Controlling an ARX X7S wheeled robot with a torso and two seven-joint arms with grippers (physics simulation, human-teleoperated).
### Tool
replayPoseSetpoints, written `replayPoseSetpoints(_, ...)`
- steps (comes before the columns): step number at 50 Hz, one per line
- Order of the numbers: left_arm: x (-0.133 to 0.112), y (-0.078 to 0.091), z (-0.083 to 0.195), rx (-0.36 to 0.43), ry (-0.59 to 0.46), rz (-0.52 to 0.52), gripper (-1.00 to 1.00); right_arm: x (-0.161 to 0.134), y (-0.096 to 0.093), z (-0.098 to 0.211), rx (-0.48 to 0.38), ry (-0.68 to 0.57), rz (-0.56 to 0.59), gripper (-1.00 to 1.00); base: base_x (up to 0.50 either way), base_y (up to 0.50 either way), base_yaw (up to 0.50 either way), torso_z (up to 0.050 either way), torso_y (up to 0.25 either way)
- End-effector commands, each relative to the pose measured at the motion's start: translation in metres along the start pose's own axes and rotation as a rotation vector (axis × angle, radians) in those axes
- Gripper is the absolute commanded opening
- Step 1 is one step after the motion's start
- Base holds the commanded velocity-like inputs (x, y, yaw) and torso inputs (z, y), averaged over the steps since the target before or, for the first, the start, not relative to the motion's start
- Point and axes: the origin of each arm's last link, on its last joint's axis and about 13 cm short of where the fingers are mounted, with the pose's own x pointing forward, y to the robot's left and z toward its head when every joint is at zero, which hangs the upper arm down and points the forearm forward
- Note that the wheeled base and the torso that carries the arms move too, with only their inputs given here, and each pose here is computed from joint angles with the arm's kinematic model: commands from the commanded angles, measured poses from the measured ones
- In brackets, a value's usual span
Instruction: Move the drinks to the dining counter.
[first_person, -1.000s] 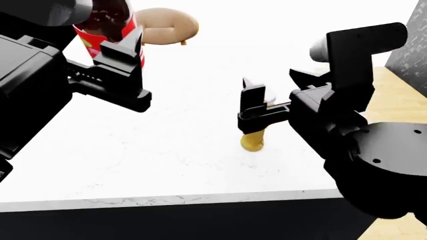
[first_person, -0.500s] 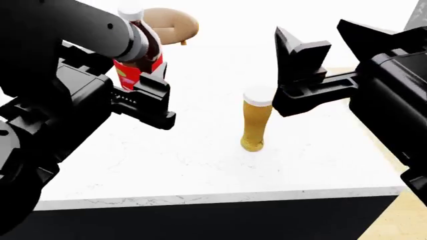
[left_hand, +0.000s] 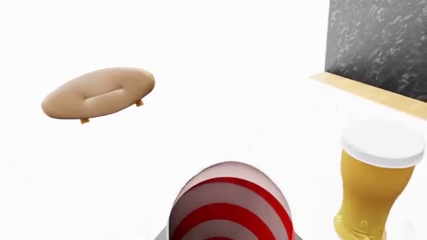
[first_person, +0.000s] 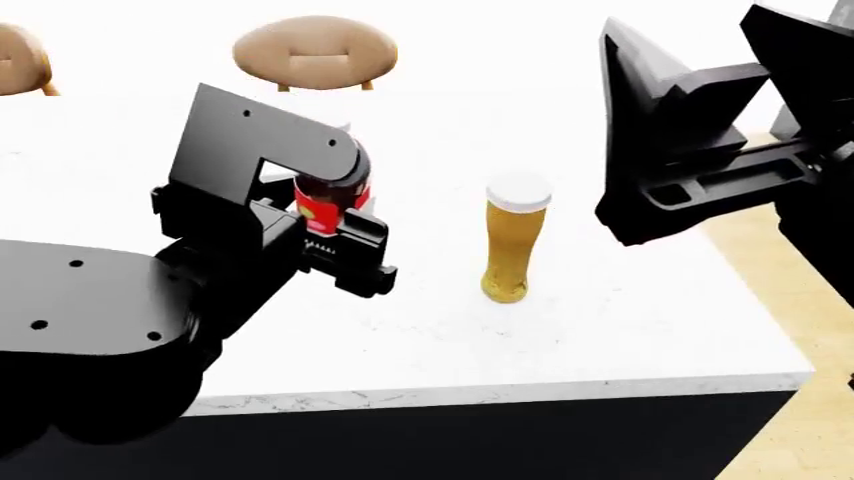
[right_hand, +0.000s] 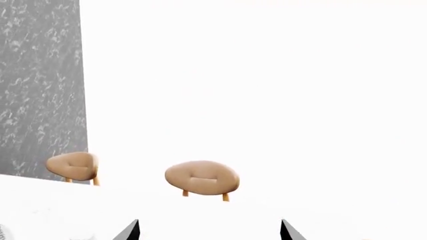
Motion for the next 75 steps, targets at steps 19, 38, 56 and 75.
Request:
replayPoseSetpoints(19, 0.017, -0.005, -0.028, -0.062, 0.058, -0.017, -1.00, 0.000, -0.003, -0.007, -0.004, 0.017, 0.000, 1.00, 0.00, 0.00, 0.00, 0.001, 0.001)
replayPoseSetpoints(38, 0.018, -0.005, -0.031, -0.082, 0.069, -0.021, -1.00, 0.001, -0.004, -0.010, -0.001, 0.023, -0.005, 1.00, 0.00, 0.00, 0.00, 0.000, 0.001)
replayPoseSetpoints(56, 0.019, -0.005, -0.034, -0.078, 0.086, -0.019, 1.00, 0.000, -0.005, -0.011, 0.000, 0.025, -0.007, 1.00, 0.00, 0.00, 0.00, 0.000, 0.000)
replayPoseSetpoints(75, 0.017, -0.005, -0.033, -0.065, 0.090, -0.019, 1.00, 0.000, -0.005, -0.012, 0.002, 0.025, -0.012, 1.00, 0.00, 0.00, 0.00, 0.000, 0.000)
